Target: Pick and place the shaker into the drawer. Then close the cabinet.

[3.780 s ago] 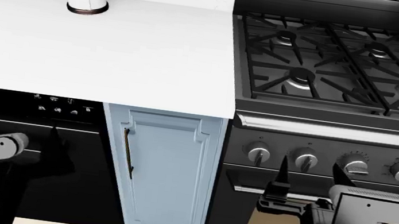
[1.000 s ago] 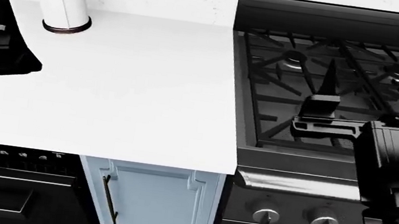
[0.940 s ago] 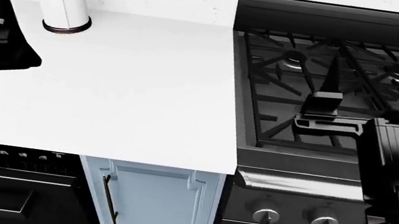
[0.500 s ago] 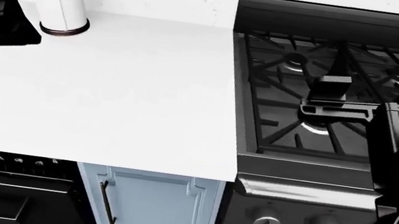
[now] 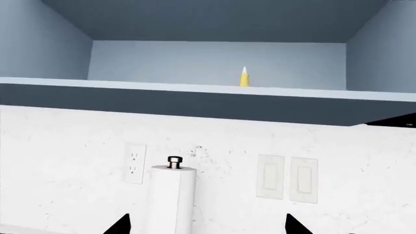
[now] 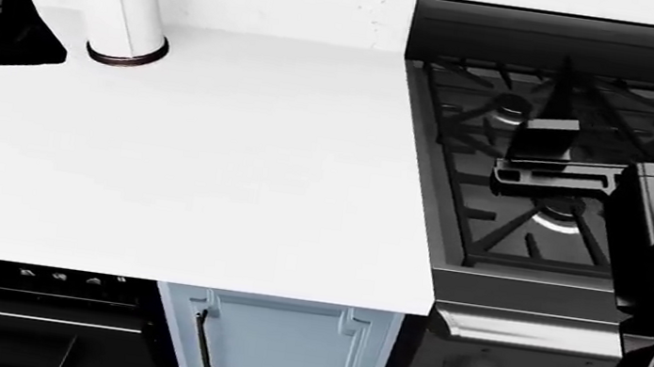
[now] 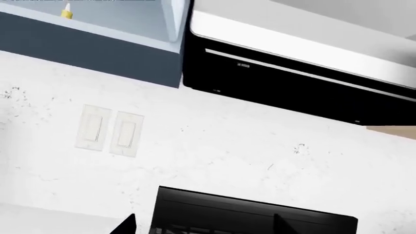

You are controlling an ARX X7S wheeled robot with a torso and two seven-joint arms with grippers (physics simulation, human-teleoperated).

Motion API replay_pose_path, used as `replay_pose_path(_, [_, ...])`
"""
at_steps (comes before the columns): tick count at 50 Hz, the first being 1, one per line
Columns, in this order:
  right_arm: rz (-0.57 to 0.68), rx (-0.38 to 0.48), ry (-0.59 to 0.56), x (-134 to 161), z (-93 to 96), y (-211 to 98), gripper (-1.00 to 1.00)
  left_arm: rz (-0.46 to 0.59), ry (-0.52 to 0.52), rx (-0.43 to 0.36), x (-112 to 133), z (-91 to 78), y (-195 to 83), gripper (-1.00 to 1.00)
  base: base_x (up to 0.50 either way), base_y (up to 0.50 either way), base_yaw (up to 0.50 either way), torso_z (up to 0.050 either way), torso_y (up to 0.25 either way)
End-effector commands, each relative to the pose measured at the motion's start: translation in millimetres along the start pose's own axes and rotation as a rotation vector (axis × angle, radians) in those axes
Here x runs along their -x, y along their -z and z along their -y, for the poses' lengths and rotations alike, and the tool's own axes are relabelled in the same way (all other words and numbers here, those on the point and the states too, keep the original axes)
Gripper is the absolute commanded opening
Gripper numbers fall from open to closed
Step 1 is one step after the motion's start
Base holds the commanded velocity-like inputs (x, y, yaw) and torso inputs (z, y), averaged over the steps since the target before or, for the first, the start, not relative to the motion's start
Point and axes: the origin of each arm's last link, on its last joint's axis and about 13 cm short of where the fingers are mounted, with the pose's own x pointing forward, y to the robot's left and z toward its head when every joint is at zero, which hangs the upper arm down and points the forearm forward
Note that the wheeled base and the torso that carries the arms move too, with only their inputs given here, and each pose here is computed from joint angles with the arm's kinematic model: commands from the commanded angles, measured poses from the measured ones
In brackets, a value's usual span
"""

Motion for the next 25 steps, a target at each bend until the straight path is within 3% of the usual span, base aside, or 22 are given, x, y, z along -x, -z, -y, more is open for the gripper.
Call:
replay_pose_path(1, [0.000, 0.004, -0.002, 0.2, 0.2, -0.1, 1.00, 0.004, 0.004, 0.001, -0.3, 0.6, -2.0, 1.00, 0.00, 0.25, 0.00, 0.000, 0.000])
replay_pose_path(16, [0.001, 0.002, -0.003, 0.5, -0.4, 1.1, 1.00, -0.002, 0.005, -0.001, 0.0, 0.2, -0.3, 1.00, 0.00, 0.24, 0.00, 0.000, 0.000])
replay_pose_path(25, [0.000, -0.004, -0.005, 0.6, -0.6, 2.6, 1.00, -0.004, 0.006, -0.001, 0.1, 0.0, 0.2, 1.00, 0.05, 0.00, 0.00, 0.000, 0.000])
